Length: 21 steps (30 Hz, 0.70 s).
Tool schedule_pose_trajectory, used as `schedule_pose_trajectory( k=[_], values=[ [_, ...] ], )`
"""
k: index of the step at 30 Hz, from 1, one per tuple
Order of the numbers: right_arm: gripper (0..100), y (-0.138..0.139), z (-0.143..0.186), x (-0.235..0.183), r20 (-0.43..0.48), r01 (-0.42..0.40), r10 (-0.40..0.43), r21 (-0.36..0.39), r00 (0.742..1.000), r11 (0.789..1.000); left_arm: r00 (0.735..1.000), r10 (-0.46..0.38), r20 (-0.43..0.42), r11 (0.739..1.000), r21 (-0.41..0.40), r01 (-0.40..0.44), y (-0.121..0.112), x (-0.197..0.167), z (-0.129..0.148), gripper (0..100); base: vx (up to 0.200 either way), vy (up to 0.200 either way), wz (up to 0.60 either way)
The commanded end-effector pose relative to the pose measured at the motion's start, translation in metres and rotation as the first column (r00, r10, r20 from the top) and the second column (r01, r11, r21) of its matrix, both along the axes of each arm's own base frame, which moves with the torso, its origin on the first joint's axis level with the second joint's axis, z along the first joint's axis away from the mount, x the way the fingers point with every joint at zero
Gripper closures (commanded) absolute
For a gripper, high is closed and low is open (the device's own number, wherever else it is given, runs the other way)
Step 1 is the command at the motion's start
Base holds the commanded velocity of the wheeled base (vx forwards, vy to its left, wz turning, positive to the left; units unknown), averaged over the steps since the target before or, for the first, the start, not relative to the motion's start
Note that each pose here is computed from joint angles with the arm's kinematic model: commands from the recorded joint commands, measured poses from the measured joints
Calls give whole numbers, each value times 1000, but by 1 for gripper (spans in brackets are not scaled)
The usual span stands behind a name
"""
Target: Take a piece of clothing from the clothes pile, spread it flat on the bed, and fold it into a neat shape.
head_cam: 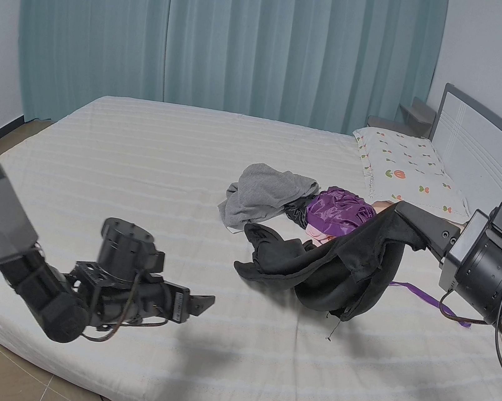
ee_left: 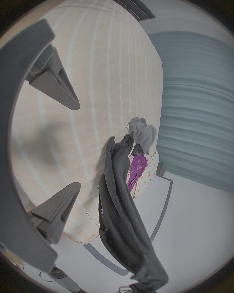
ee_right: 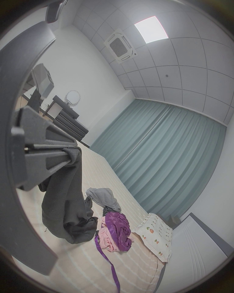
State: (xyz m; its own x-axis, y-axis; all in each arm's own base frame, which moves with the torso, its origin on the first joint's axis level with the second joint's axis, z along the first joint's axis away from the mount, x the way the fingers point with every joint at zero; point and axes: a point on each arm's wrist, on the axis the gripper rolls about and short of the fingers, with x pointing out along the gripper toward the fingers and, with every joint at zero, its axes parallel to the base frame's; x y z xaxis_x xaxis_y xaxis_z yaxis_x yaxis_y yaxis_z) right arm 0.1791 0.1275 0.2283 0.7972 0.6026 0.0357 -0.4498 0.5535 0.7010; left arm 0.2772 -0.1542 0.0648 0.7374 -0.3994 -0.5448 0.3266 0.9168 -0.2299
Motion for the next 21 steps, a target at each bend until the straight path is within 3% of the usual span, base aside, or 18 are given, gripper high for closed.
schedule_pose_trajectory(
  k=[1, 11, 16, 21],
  values=[
    [100, 1, 7, -5, 25, -17, 17, 17, 1000, 1000, 997, -50, -53, 998, 37, 52, -40, 19, -46, 0, 0, 0, 0],
    [100, 7, 11, -13, 42, -54, 53, 26, 998, 998, 995, -97, -27, 995, 22, 97, -72, 38, -70, 0, 0, 0, 0],
    [100, 5, 16, -16, 58, -59, 57, 37, 997, 998, 991, -129, 37, 991, -39, 131, -76, 43, -74, 0, 0, 0, 0],
    [100, 6, 20, -20, 70, -72, 69, 44, 995, 996, 994, -101, 43, 991, -85, 104, -69, 55, -80, 0, 0, 0, 0]
  ],
)
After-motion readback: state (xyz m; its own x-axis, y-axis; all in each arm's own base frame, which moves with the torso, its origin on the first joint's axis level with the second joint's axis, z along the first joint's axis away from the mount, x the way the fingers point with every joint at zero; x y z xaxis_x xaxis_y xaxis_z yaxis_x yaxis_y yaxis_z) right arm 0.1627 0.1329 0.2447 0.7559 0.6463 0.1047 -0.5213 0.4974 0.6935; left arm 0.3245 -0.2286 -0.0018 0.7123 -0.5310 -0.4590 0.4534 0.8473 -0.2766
